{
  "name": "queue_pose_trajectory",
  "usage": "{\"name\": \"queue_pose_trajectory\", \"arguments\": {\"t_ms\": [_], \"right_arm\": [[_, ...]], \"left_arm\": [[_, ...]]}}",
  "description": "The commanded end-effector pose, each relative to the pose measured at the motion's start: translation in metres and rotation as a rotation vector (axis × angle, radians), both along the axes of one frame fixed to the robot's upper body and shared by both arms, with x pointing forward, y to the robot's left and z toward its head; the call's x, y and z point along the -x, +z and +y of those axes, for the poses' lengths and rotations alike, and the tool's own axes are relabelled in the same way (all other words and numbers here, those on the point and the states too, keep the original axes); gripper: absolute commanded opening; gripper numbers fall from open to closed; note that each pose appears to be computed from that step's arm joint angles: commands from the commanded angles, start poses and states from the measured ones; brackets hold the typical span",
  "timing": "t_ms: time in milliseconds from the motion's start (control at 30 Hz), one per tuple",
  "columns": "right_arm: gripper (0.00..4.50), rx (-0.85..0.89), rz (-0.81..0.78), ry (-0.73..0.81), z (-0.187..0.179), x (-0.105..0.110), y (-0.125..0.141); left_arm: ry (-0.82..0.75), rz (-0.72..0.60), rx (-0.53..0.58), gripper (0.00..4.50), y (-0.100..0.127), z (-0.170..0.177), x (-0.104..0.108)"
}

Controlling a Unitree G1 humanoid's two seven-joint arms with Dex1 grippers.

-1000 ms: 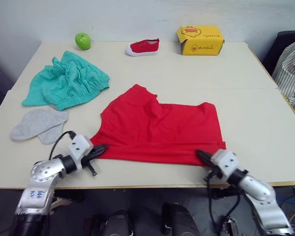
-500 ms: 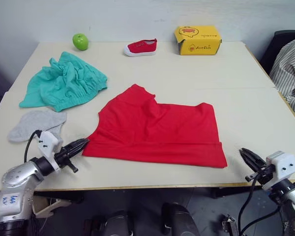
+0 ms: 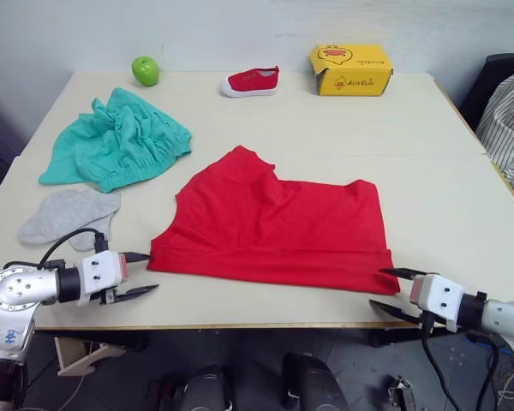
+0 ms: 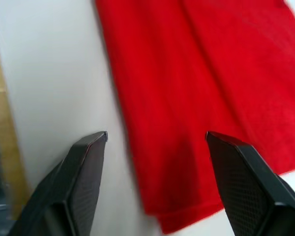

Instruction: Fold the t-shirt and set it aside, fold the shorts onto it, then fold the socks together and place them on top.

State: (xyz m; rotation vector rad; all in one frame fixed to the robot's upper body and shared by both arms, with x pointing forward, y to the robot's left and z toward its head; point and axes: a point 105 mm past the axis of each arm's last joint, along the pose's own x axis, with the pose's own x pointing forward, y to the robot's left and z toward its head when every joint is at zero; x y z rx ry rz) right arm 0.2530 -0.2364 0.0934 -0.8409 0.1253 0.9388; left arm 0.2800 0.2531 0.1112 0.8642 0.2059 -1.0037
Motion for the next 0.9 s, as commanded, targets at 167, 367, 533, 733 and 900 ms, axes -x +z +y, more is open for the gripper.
{"name": "queue_pose_trajectory", "arguments": {"t_ms": [167,367,533,733,900], "right_arm": [[0.45,0.057,0.030,0.023,-0.005,-0.006,-0.008],[0.00,0.058,0.036,0.034,-0.008,-0.009,-0.004],[0.00,0.032,0.083,0.076,-0.011,0.002,-0.002],[0.00,-0.035,0.216,0.123,-0.009,0.037,-0.008],[0.00,-0.033,0.240,0.103,-0.013,0.050,-0.012]], "left_arm": [[0.020,0.122,-0.121,1.24,-0.034,0.012,0.004],[0.002,0.172,-0.035,0.01,-0.035,0.003,0.020],[-0.024,0.236,0.016,0.01,-0.033,-0.005,0.058],[0.025,0.276,0.062,0.01,-0.031,-0.008,0.094],[0.060,0.286,0.053,0.01,-0.038,-0.006,0.110]]}}
